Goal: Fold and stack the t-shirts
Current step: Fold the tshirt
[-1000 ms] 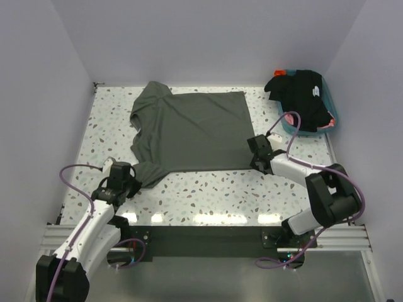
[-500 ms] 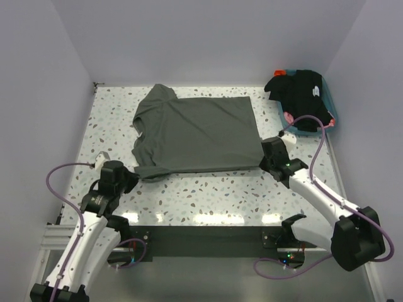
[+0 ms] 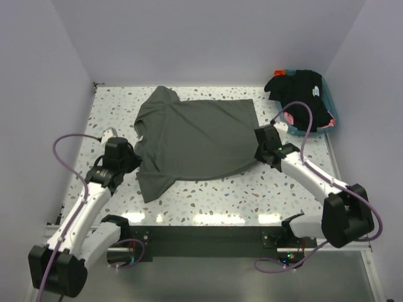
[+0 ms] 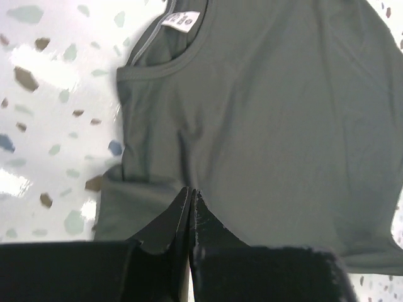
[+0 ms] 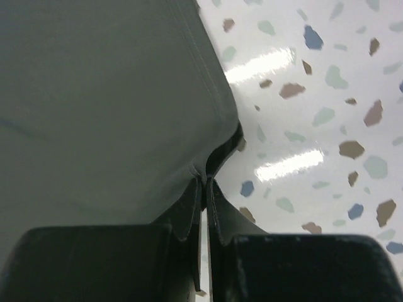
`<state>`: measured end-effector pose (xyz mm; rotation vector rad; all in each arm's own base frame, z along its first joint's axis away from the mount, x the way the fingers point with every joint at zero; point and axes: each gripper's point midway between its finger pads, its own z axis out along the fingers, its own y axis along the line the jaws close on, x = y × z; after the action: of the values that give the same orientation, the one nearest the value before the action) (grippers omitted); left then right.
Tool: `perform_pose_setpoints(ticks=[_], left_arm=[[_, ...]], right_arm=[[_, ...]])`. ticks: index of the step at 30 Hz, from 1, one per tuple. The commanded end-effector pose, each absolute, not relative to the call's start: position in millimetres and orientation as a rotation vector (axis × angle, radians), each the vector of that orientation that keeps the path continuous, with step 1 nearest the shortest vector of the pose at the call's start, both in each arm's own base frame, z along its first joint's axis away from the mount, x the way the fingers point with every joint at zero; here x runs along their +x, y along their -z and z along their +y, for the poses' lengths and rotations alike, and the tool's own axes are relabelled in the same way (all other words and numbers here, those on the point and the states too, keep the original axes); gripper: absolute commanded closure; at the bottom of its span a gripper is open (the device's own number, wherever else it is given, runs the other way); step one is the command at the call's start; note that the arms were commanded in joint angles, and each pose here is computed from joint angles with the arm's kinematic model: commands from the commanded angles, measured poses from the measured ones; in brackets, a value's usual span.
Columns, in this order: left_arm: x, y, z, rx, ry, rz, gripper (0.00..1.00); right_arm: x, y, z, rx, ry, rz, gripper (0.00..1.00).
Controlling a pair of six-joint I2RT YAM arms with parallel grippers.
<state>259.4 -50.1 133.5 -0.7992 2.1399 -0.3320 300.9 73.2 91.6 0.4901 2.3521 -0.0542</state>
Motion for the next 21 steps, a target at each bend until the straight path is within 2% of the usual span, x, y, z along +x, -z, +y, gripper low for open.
perform_pose_setpoints(ticks=[1, 3, 4, 7, 8, 10, 13, 21], left_arm=[[308, -168, -58, -0.699, 0.346, 2.053, 0.98], [313, -166, -57, -0.720, 0.317, 2.071, 0.91], [308, -161, -52, -0.748, 0.285, 2.084, 0.75], [294, -140, -25, -0.904, 0.133, 2.057, 0.46], [295, -139, -18, -0.934, 0.092, 2.031, 0.43], [302, -138, -12, -0.970, 0.047, 2.006, 0.39], [325, -143, -15, -0.963, 0.040, 2.008, 0.40], [349, -81, -3, -0.985, -0.225, 2.180, 0.43]], right_arm=[[336, -114, 84, 0.453, 0.045, 2.305, 1.00], [346, -113, 91, 0.438, 0.034, 2.328, 1.00], [349, -113, 93, 0.436, 0.025, 2.324, 1.00], [348, -102, 94, 0.442, 0.013, 2.333, 1.00], [348, -100, 97, 0.439, -0.001, 2.339, 1.00], [349, -94, 99, 0.433, -0.008, 2.357, 1.00], [351, -89, 102, 0.427, -0.016, 2.367, 1.00], [351, -84, 102, 0.423, -0.030, 2.372, 1.00]])
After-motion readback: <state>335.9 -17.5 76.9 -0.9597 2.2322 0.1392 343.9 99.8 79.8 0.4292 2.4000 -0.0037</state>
